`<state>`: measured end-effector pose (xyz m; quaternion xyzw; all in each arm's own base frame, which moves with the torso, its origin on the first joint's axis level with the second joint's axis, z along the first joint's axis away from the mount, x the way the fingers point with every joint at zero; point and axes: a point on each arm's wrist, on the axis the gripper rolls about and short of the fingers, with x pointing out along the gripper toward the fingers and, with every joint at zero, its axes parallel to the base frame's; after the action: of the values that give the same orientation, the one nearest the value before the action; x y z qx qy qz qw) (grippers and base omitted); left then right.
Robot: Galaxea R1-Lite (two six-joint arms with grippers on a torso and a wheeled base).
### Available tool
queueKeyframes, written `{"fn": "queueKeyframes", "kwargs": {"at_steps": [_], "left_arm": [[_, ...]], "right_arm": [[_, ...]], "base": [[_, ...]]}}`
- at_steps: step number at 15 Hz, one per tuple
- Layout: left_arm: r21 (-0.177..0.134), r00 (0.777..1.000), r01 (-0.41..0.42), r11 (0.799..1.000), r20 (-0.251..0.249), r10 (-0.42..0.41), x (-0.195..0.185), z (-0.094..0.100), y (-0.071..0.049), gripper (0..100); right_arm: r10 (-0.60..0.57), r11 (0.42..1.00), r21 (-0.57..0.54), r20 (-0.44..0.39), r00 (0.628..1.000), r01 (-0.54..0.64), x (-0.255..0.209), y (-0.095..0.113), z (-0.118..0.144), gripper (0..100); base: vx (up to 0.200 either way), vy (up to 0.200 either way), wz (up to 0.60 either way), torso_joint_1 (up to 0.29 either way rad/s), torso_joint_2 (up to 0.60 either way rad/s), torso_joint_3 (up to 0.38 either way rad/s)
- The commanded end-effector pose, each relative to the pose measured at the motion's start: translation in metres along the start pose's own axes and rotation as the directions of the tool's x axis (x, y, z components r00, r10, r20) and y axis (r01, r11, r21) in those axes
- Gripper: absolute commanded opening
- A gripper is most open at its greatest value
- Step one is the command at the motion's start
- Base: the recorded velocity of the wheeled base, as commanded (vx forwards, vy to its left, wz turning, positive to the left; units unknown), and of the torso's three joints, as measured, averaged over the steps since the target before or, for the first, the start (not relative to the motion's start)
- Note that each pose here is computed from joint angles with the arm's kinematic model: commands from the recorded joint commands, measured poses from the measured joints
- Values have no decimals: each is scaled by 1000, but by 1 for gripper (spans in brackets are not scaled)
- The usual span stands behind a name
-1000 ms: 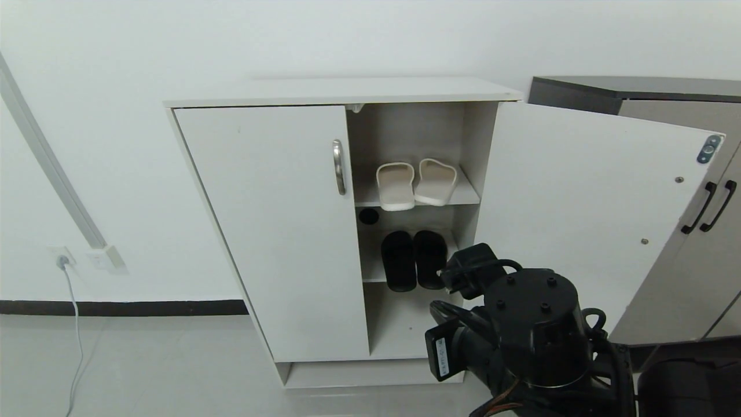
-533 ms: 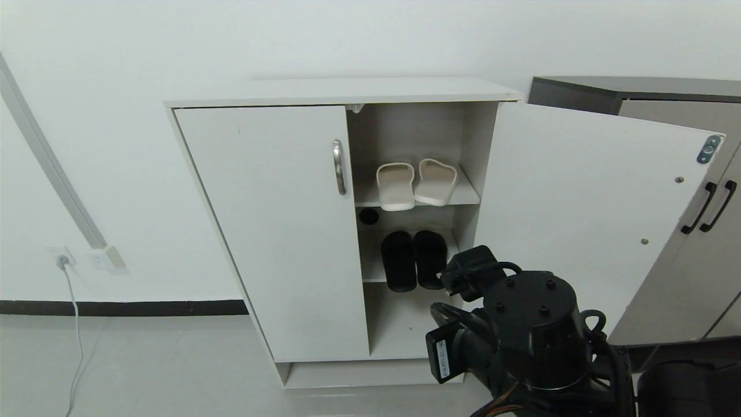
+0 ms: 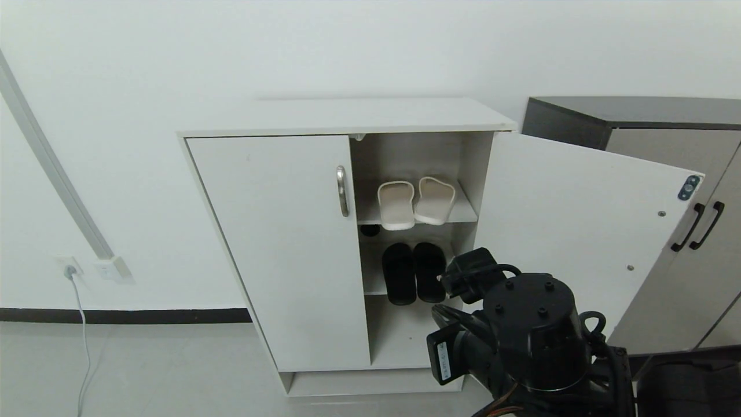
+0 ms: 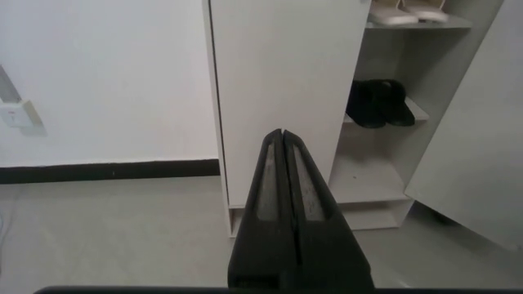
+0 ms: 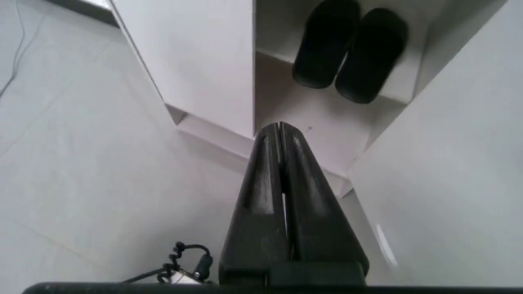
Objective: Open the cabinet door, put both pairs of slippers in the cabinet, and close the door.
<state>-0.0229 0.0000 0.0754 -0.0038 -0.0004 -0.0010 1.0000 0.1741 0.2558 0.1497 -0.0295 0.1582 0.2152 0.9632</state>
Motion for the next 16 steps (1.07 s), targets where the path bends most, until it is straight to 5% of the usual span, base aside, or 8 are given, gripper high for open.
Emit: {"fn": "queueKeyframes", "kwargs": {"at_steps": [1, 16], "left_arm": [[-2, 1000, 0, 1000, -2, 0, 0, 0, 0, 0], [0, 1000, 0, 1000, -2, 0, 0, 0, 0, 0]], "right_arm": [[-8, 1000, 1, -4, 1000, 8, 1, -3, -1, 0], [-17, 1000, -10, -15, 1000, 17, 4, -3, -4, 0]], "base": [[0, 0, 0, 95, -437, -349], [0, 0, 0, 155, -483, -325]]}}
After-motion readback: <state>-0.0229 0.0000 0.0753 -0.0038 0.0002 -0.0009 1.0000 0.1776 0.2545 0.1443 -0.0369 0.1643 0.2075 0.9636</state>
